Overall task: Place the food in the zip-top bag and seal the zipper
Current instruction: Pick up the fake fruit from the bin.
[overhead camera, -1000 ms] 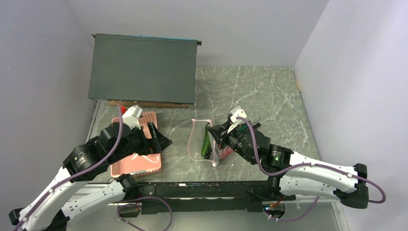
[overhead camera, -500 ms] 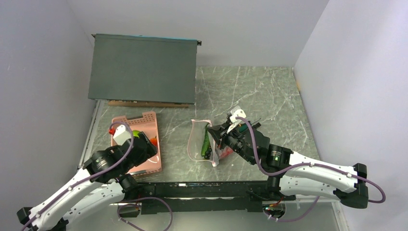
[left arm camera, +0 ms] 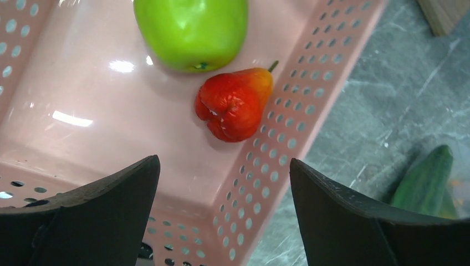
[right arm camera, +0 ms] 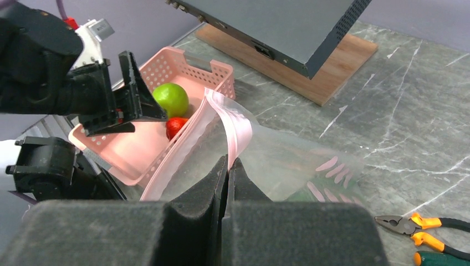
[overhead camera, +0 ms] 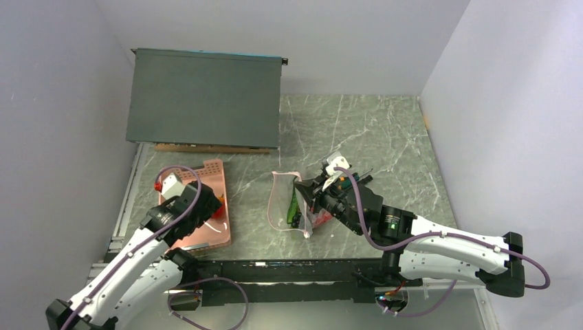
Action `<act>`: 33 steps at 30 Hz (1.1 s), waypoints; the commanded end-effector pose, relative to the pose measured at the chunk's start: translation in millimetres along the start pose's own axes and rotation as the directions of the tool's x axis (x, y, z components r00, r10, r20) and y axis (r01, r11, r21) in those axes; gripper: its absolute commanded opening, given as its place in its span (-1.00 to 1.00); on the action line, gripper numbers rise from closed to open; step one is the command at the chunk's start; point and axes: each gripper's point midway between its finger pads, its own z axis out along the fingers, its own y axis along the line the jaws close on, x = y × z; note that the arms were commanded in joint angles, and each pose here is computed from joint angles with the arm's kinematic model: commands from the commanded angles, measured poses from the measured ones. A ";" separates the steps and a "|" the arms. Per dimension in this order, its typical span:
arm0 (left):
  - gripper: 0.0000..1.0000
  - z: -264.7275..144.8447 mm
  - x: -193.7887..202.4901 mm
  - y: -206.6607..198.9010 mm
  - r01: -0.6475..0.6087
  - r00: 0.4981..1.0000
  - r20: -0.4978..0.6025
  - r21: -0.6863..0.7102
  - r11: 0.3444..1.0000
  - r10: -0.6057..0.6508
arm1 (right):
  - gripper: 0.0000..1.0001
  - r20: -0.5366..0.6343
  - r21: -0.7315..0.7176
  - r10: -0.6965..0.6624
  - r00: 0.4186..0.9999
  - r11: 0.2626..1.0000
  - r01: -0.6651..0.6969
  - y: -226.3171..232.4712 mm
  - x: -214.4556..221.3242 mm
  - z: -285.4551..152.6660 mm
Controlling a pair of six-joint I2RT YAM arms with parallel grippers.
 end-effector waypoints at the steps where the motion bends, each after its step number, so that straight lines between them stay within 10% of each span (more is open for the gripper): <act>1: 0.79 21.6 3.7 -12.9 0.058 0.997 -0.056 0.027 0.998 -0.057 | -1.00 0.072 -0.015 0.039 0.997 0.999 -0.038 6.3 -25.1 0.4; 15: 0.63 72.9 25.1 -4.0 0.106 0.987 -0.117 -0.062 0.992 -0.112 | -1.00 0.071 0.001 0.032 0.997 0.999 -0.032 3.6 -23.9 1.7; 24: -0.09 71.6 14.0 5.1 0.040 0.997 -0.068 -0.047 0.998 -0.043 | -1.00 0.076 -0.009 0.038 0.996 0.999 -0.038 4.9 -25.1 0.4; 33: -0.33 20.1 -3.0 -5.8 -0.007 0.996 -0.088 0.050 0.999 0.011 | -1.00 0.074 -0.009 0.036 0.997 0.999 -0.036 5.3 -24.3 1.2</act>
